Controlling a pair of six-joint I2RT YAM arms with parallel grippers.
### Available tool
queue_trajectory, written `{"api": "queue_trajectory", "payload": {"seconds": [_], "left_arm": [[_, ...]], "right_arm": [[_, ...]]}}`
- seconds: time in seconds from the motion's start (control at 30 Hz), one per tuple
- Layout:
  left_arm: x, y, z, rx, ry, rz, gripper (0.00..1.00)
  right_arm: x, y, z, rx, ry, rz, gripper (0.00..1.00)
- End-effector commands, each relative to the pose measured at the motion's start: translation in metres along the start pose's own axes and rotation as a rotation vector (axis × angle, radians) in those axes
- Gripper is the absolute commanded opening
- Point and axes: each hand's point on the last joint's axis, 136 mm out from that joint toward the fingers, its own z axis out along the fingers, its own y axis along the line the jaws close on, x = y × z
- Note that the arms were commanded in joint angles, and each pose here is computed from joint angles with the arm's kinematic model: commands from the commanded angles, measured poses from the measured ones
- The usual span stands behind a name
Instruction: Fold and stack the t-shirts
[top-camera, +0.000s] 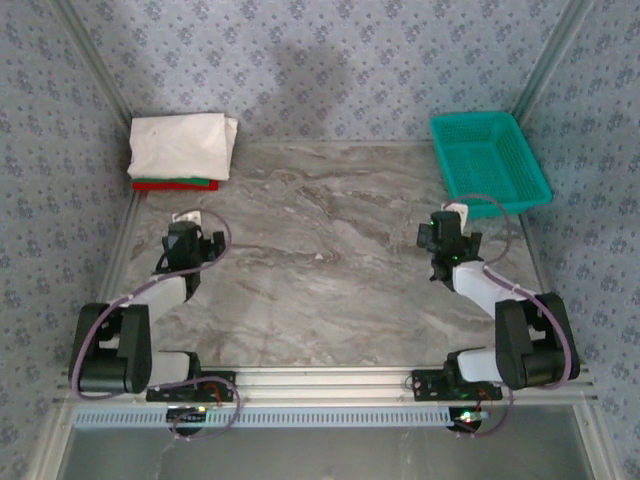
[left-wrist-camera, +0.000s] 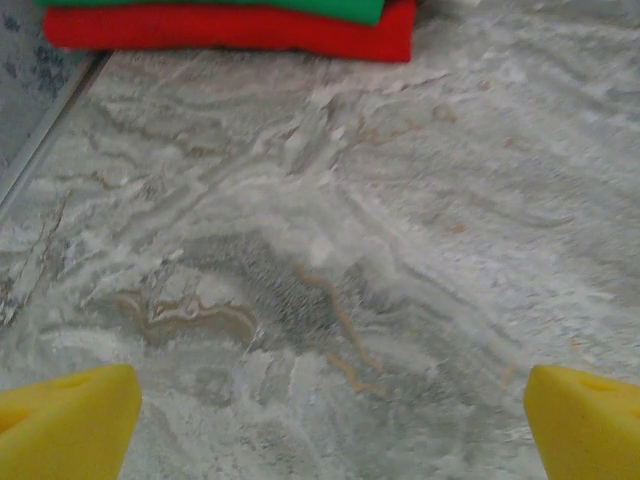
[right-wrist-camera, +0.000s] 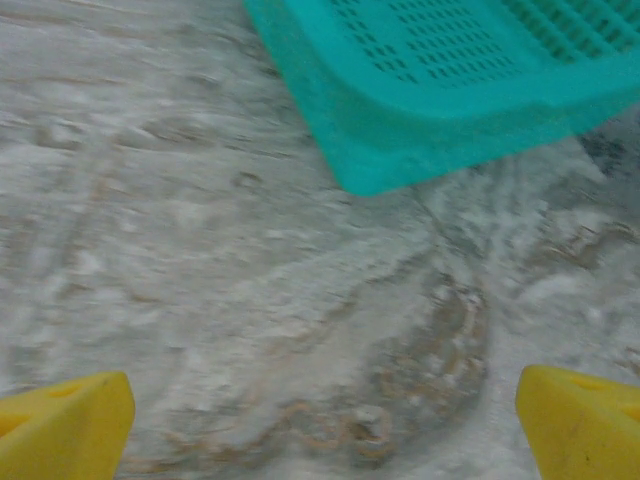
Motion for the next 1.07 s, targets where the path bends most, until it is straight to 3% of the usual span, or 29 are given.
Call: {"api": "queue_trajectory", "payload": {"seconds": [0.0,0.17,0.33,0.4,0.47,0.57,0.93,1.03], "left_arm": [[-0.038,0.007,0.009,0.007,-0.164,-0.05,0.98],[-0.028,0.009,0.026,0.033,-0.163,-0.071,0.98],[-0.017,0.003,0.008,0.077,-0.29,-0.057,0.98],[-0.018,-0.005,0.007,0.124,-0.309,-0.035,0.98],[-0.019,-0.01,0.013,0.144,-0.267,-0.02,0.98],[-0.019,-0.005,0.029,0.096,-0.176,-0.028,0.98],[-0.02,-0.004,0.027,0.092,-0.195,-0.03,0.98],[-0.02,-0.018,0.015,0.112,-0.255,0.034,0.98]], "right_arm": [[-0.02,-0.022,0.013,0.008,-0.128,0.076,1.0],[-0.024,-0.011,0.025,-0.121,-0.184,0.062,1.0],[-0.006,0.022,0.008,-0.305,-0.322,-0.03,1.0],[-0.004,0.025,0.014,-0.311,-0.304,-0.041,1.0],[-0.006,0.025,0.028,-0.304,-0.21,-0.03,1.0],[-0.007,0.02,0.027,-0.292,-0.231,-0.013,1.0],[-0.007,0.022,0.028,-0.295,-0.224,-0.023,1.0],[-0.007,0.022,0.027,-0.296,-0.227,-0.024,1.0]]}}
